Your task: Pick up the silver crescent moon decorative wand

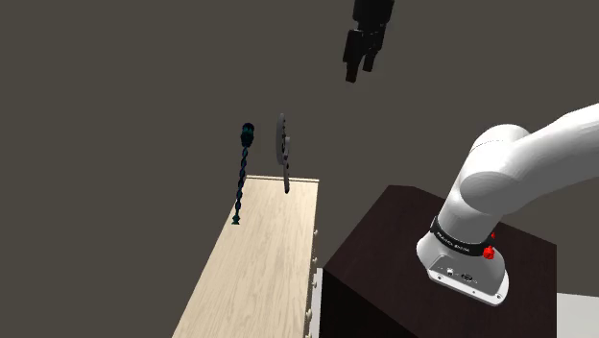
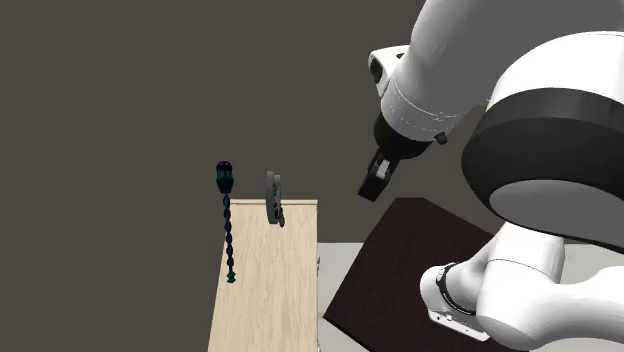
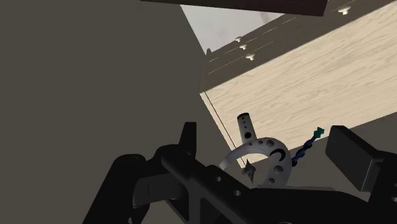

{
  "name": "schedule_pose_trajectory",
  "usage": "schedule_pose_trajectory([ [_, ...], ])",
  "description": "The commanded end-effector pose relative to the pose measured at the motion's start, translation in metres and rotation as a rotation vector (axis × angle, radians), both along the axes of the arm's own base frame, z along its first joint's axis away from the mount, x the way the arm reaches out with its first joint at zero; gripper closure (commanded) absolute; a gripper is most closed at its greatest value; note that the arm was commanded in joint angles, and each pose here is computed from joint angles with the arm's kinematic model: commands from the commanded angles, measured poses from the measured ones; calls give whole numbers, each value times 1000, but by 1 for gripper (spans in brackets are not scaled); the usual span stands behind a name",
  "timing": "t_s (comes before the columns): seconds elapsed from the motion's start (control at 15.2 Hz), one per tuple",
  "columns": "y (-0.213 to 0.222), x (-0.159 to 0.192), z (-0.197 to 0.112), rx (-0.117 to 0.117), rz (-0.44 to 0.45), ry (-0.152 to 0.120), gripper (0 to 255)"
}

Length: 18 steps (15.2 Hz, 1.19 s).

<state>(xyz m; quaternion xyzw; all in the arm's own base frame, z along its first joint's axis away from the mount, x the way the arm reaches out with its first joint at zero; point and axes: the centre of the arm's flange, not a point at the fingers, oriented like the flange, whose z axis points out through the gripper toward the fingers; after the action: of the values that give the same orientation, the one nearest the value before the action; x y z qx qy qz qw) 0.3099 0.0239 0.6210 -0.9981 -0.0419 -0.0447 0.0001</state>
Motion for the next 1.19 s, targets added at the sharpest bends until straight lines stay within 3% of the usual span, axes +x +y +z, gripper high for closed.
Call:
schedule_pose_trajectory([
  [0.0, 0, 0, 0, 0, 0, 0, 0],
  [1.12, 64, 200, -83, 15, -263, 11, 0],
])
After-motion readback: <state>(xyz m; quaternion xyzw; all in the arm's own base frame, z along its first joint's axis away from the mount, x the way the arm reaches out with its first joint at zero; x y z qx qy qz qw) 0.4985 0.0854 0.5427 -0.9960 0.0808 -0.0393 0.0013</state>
